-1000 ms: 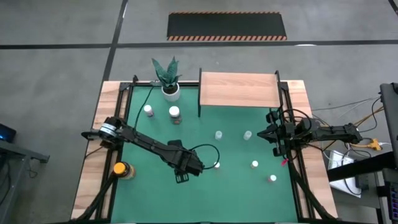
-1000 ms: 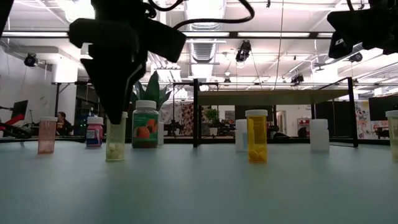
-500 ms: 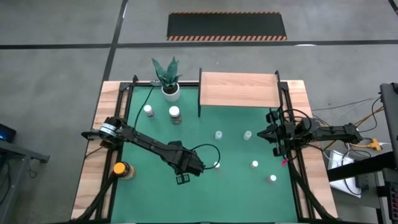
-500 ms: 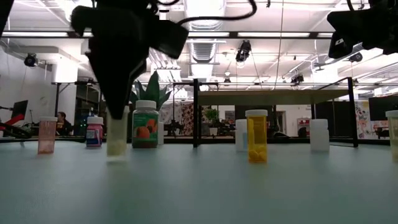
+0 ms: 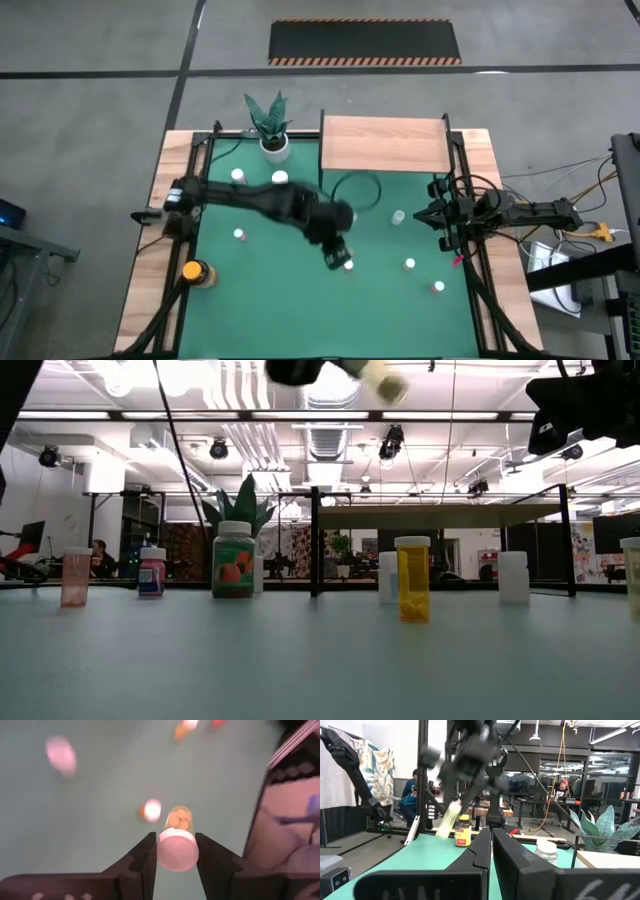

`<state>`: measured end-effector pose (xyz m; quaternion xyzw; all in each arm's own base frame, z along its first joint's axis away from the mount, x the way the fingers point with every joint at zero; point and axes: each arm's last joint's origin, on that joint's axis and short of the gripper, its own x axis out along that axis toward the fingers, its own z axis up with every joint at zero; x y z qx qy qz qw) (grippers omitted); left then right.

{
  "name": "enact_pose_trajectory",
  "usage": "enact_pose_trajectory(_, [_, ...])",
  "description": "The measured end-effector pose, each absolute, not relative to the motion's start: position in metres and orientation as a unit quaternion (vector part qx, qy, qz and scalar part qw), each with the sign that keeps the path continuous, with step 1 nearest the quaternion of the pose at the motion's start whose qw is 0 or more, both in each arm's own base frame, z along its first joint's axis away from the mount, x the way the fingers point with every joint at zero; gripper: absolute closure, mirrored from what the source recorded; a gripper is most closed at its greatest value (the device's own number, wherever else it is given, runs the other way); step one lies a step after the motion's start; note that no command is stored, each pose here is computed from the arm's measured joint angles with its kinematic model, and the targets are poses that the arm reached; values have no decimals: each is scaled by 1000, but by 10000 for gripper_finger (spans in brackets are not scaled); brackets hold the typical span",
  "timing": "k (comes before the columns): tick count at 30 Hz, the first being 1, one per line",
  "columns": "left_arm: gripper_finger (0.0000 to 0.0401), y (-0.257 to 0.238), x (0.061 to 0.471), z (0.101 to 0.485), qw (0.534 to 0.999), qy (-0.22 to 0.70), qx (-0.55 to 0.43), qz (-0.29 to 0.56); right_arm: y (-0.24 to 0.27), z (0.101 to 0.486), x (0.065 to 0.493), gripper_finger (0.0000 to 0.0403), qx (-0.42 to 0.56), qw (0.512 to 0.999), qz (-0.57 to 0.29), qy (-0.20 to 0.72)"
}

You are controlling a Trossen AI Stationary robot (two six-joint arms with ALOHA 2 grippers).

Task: Pick and place medicine bottles onto shelf by color
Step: Put the left yellow pill bottle on the shelf

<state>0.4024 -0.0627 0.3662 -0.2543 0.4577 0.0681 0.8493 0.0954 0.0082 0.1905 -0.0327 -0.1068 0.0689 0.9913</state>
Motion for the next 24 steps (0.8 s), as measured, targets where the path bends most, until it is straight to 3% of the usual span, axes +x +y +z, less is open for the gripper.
enact_pose_trajectory(11, [305,68,401,422,929,317,-155,114,8,191,95,392,-33,991,69,-107])
enact_pose_trajectory(18, [305,149,383,425,934,297,-93,179,8,191,95,392,-33,992,65,-108])
enact_pose_trajectory(24, [306,189,383,402,915,329,-96,212,8,191,95,392,-35,991,64,-108])
